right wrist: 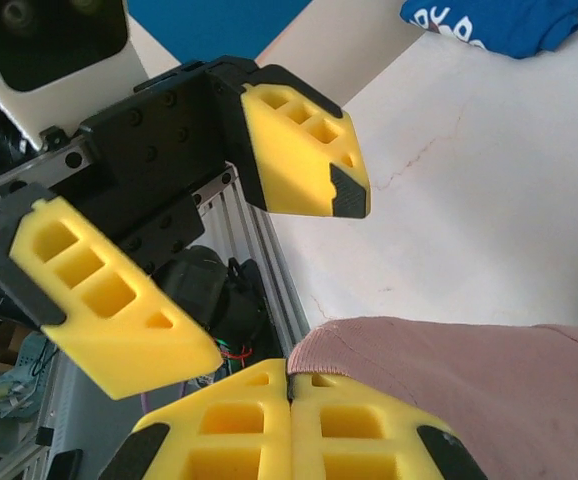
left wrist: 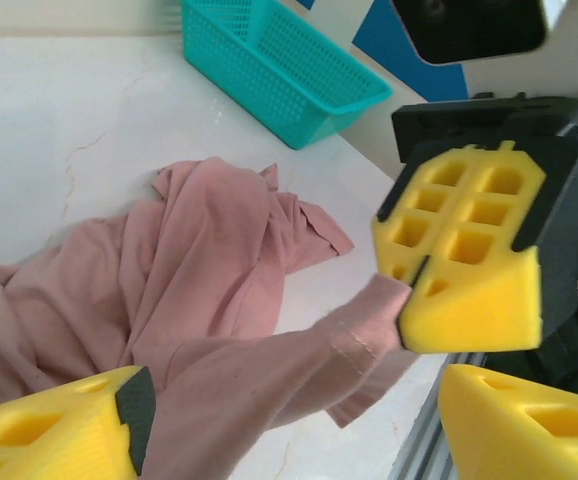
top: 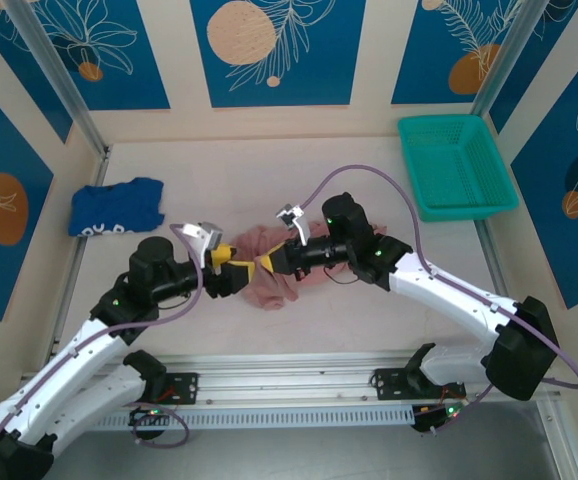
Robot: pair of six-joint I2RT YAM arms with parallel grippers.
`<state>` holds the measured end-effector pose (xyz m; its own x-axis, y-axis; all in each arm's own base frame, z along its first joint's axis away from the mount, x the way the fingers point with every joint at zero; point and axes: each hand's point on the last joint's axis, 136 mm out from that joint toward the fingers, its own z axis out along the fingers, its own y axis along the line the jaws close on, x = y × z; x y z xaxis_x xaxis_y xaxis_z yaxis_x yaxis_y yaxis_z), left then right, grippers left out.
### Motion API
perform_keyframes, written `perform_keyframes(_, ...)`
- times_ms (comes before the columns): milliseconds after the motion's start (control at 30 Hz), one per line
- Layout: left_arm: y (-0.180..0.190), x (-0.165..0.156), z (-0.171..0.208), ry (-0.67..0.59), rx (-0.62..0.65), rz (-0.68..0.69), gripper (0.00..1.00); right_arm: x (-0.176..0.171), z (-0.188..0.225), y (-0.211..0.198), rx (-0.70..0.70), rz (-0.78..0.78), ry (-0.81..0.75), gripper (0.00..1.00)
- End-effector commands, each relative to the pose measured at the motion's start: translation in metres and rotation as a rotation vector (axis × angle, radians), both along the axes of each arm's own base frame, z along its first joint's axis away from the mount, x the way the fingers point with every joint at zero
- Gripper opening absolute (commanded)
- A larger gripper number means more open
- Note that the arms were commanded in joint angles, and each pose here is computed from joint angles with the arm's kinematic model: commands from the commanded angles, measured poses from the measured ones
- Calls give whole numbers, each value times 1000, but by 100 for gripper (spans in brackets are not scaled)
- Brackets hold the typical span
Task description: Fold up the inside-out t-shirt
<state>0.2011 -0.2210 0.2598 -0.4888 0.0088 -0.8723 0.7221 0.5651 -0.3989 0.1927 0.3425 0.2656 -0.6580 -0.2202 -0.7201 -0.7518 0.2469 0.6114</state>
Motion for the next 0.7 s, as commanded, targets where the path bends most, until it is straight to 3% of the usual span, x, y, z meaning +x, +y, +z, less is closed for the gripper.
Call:
perform_keyframes(0,-5,-2,-9,-58,45,-46,76,-2,24,1,50,27,-4,0)
perform_keyframes(400,-30,-4,0,-258,77,-211,78,-13,34,-25,29,131,48,0)
perform_keyframes(667,-52,-5,2,-237,76,-338,69,-16,41,-36,56,176,77,0)
